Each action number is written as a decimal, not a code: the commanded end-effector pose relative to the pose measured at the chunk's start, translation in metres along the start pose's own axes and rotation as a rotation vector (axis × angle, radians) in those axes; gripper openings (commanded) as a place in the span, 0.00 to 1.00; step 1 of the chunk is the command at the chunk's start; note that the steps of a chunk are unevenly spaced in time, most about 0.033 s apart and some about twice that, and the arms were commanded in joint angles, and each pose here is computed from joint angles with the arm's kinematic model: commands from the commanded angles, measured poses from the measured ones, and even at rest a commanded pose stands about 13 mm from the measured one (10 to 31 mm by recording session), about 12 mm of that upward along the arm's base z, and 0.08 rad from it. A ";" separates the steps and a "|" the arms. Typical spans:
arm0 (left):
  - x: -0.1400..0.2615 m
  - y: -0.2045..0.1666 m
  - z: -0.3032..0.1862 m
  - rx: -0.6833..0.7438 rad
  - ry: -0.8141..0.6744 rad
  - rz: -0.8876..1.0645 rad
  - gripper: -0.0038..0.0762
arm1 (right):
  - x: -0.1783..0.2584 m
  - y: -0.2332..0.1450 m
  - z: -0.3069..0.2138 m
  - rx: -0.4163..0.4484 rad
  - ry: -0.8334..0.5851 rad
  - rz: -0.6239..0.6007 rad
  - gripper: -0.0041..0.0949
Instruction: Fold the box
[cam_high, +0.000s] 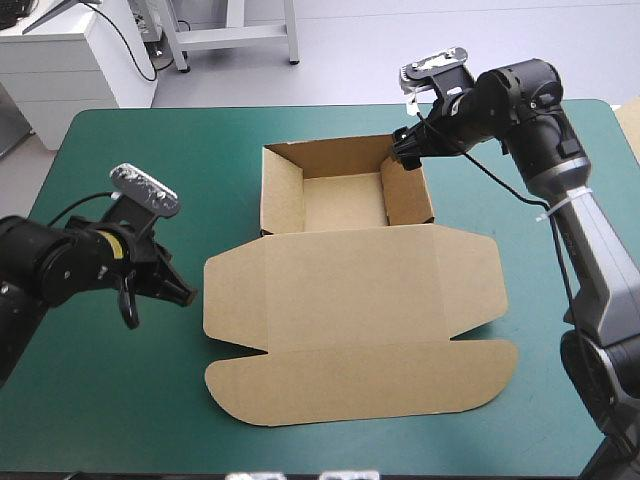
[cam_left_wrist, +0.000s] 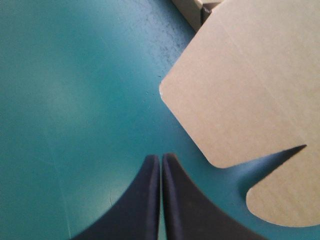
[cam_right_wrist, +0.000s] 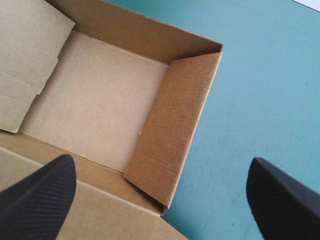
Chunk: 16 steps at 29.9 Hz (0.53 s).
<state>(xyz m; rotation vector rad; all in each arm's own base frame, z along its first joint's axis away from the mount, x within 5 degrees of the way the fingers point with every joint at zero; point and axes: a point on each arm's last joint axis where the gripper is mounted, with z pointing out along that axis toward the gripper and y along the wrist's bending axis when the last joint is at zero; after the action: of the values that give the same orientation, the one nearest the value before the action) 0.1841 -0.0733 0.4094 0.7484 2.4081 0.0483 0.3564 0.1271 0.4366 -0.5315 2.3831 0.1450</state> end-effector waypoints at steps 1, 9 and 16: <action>0.018 -0.002 -0.013 -0.018 -0.079 -0.045 0.04 | -0.006 -0.004 -0.008 0.041 -0.051 0.001 0.88; 0.063 -0.013 -0.005 -0.015 -0.080 -0.072 0.04 | -0.002 -0.008 0.061 0.049 0.071 0.002 0.88; 0.097 -0.019 -0.008 -0.014 -0.074 -0.098 0.04 | 0.005 -0.022 0.109 0.036 0.136 0.045 0.88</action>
<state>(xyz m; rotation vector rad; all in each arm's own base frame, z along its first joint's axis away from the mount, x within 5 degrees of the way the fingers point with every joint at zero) 0.1138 -0.0414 0.3520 0.6570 2.4365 0.0147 0.4270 0.1425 0.3255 -0.5402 2.6269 0.0652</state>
